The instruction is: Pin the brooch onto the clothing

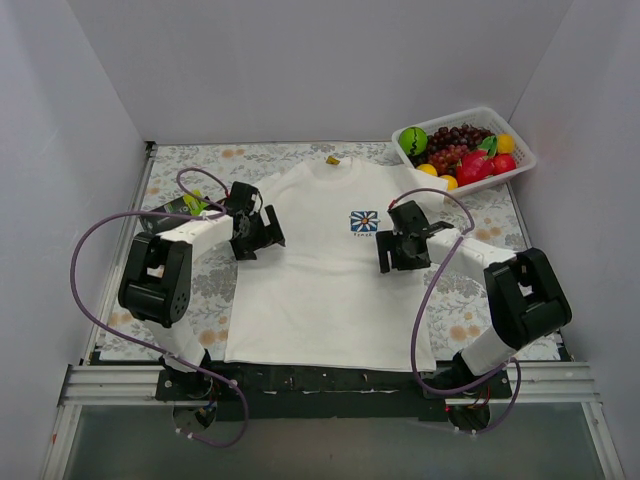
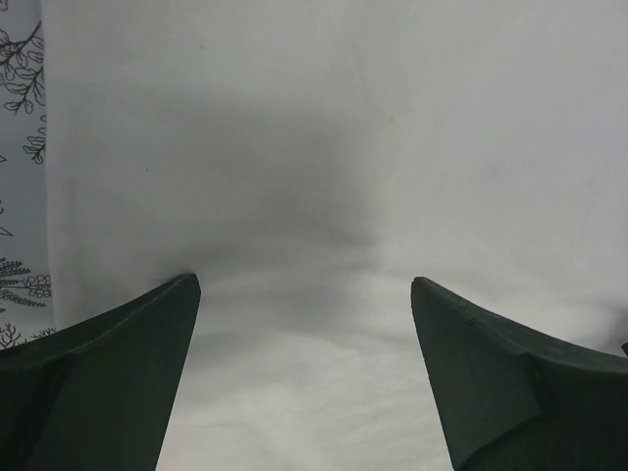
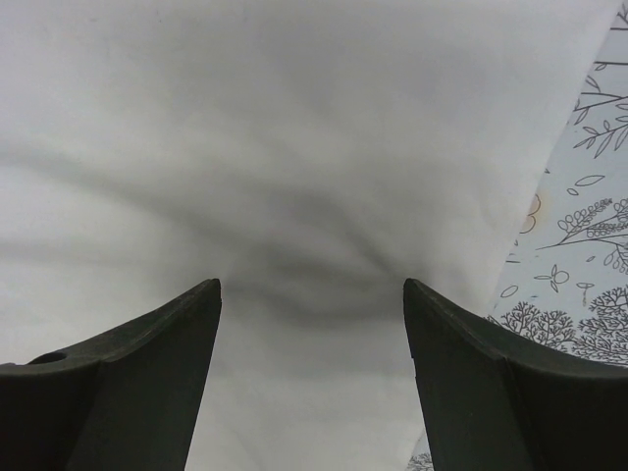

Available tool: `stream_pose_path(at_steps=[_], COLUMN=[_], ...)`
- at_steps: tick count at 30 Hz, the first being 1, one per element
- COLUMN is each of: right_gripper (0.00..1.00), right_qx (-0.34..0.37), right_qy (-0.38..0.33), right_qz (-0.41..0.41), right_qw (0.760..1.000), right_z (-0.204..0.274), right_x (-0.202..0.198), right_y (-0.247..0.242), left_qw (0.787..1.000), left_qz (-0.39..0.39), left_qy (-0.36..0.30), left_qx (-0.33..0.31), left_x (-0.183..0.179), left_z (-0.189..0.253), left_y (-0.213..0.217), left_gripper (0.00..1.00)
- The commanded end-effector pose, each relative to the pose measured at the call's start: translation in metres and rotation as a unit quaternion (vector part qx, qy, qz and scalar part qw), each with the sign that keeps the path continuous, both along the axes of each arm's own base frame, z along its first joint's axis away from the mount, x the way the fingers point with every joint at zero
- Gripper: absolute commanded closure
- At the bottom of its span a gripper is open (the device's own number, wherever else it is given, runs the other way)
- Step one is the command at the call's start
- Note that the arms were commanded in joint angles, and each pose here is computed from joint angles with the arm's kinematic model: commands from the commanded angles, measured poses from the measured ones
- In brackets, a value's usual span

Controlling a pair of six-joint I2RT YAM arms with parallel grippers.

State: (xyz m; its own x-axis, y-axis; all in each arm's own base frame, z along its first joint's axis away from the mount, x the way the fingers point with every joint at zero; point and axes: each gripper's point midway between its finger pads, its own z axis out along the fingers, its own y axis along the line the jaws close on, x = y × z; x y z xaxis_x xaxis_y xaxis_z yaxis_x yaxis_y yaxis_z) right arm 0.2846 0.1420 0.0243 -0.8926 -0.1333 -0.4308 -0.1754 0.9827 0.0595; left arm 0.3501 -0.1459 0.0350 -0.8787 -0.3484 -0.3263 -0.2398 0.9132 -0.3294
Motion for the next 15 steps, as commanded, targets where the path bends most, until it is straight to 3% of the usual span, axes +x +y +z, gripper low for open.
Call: stream_pose_path(at_steps=[1,5,6,10,15], right_gripper=[0.18,0.17,0.17,0.17,0.17], right_qx=[0.008,0.028,0.031,0.045,0.050], right_qy=[-0.031,-0.055,-0.059,-0.071,-0.069], right_qz=[0.005,0.014,0.018,0.033,0.043], right_qw=[0.999,0.998,0.998,0.996,0.995], right_z=[0.032,0.056,0.060,0.070,0.070], right_x=[0.024,0.038,0.039,0.044,0.043], right_y=[0.010,0.024,0.027,0.043,0.055], left_qw=[0.999,0.999,0.997,0.991,0.987], left_qz=[0.001,-0.001,0.013,0.038,0.063], left_qy=[0.031,-0.031,-0.046,-0.070,-0.094], left_qx=[0.033,0.031,0.058,0.106,0.118], left_x=[-0.016,0.018,0.028,0.066,0.107], left_z=[0.005,0.047,0.052,0.085,0.111], left_y=[0.011,0.007,0.017,0.037,0.054], left_gripper=[0.09,0.07,0.07,0.14,0.24])
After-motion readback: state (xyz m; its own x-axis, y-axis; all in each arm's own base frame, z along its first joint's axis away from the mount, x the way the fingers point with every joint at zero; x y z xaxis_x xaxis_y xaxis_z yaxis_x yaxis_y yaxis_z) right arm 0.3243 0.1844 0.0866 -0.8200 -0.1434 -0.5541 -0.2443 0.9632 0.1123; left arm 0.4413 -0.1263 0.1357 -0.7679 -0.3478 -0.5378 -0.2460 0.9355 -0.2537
